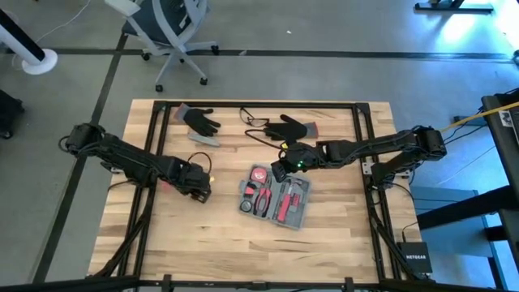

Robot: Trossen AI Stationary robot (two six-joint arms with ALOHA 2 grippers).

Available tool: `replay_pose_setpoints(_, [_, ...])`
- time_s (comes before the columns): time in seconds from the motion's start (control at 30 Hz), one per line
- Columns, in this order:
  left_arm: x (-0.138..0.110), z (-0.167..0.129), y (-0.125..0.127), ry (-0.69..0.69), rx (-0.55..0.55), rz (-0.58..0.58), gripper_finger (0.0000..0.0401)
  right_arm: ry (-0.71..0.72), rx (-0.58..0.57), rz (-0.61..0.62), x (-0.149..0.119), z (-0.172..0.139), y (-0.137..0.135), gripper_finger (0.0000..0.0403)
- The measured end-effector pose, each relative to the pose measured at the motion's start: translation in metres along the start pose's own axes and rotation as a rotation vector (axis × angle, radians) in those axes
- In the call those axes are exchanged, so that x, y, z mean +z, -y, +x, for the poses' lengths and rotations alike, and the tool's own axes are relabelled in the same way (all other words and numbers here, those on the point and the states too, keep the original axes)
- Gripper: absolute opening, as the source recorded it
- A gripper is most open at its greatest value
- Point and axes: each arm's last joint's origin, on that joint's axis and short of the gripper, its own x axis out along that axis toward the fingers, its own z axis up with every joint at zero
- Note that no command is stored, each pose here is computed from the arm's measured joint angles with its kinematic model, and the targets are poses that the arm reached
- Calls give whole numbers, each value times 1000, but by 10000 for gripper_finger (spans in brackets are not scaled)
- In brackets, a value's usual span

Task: Prefit tool cases
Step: Put the orange multi bit set into the gray prefit tool case

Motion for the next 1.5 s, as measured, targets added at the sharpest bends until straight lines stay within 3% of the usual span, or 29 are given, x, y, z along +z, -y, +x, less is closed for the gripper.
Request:
replay_pose_setpoints(0.1, [-3,-1,13,24,-119,-27,166,0,0,-13,0,0,0,1])
replay_pose_setpoints(0.23, [-3,-4,30,80,-283,30,166,6,-6,-48,0,0,0,1])
replay_pose_setpoints(0.57, [5,-24,50,145,-361,209,166,4,-5,-54,0,0,0,1])
replay_pose_setpoints(0.7, [14,-33,49,159,-295,274,166,5,-5,-54,0,0,0,1])
replay_pose_setpoints(0.83, [22,-33,40,144,-209,183,166,5,-5,-53,0,0,0,1])
replay_pose_setpoints(1.03, [6,-33,43,114,-197,304,166,-10,9,-77,-1,0,-1,8])
replay_pose_setpoints(1.27, [-14,-31,30,62,-34,269,164,-56,61,-197,-2,0,-2,47])
replay_pose_setpoints(1.37, [-10,-29,24,127,28,220,137,-35,37,-194,0,0,0,37])
replay_pose_setpoints(1.5, [-5,-25,21,142,28,170,42,-58,53,-144,4,1,4,6])
